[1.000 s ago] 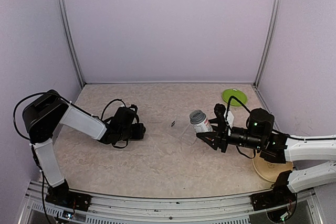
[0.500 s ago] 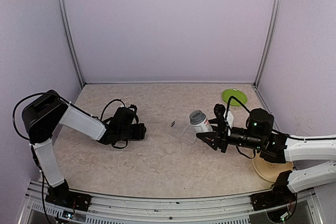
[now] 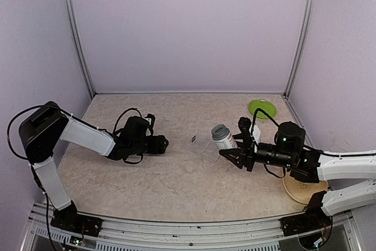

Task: Sort the pills into containers
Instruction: Place the lid of the pill bottle at the center of the board, then move the pill container to the center of the board.

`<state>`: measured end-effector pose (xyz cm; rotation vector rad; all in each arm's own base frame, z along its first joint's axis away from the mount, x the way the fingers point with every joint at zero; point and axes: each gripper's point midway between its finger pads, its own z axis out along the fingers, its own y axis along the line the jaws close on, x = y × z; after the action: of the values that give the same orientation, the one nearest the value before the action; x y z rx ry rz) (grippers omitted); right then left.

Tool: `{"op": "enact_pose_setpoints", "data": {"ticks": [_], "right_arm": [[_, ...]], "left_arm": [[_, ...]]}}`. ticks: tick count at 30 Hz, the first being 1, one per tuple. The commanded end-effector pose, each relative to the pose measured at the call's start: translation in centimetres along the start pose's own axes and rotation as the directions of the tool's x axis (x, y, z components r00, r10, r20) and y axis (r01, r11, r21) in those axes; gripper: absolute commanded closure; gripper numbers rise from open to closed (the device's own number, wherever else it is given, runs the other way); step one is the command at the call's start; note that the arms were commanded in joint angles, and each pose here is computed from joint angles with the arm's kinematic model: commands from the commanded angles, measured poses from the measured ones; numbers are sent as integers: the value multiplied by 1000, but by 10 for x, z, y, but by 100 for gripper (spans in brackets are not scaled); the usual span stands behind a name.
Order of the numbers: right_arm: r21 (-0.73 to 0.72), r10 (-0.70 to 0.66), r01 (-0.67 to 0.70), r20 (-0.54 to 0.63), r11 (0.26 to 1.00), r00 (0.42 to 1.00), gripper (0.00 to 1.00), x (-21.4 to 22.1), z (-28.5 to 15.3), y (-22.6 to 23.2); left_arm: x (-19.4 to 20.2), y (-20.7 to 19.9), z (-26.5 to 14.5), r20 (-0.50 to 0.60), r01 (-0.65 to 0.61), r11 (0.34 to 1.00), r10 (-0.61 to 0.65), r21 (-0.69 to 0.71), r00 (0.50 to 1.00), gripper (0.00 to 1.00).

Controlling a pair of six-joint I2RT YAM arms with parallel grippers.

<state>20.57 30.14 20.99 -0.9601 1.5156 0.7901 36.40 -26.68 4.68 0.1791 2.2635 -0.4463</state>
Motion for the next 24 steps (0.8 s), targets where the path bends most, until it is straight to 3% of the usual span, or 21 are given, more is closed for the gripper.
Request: {"op": "enact_pose_setpoints", "data": {"ticks": [1, 6, 24], "right_arm": [[8, -12, 12, 38, 1000, 999, 71, -11, 0, -3], [9, -11, 11, 42, 1000, 999, 71, -12, -1, -3], [13, -3, 3, 39, 1000, 999, 71, -14, -3, -3]], "left_arm": [[-22, -36, -3, 39, -34, 986, 28, 161, 999, 18], [-30, -63, 2, 45, -51, 961, 41, 271, 998, 12], [-27, -110, 31, 5, -81, 908, 87, 410, 996, 10]]}}
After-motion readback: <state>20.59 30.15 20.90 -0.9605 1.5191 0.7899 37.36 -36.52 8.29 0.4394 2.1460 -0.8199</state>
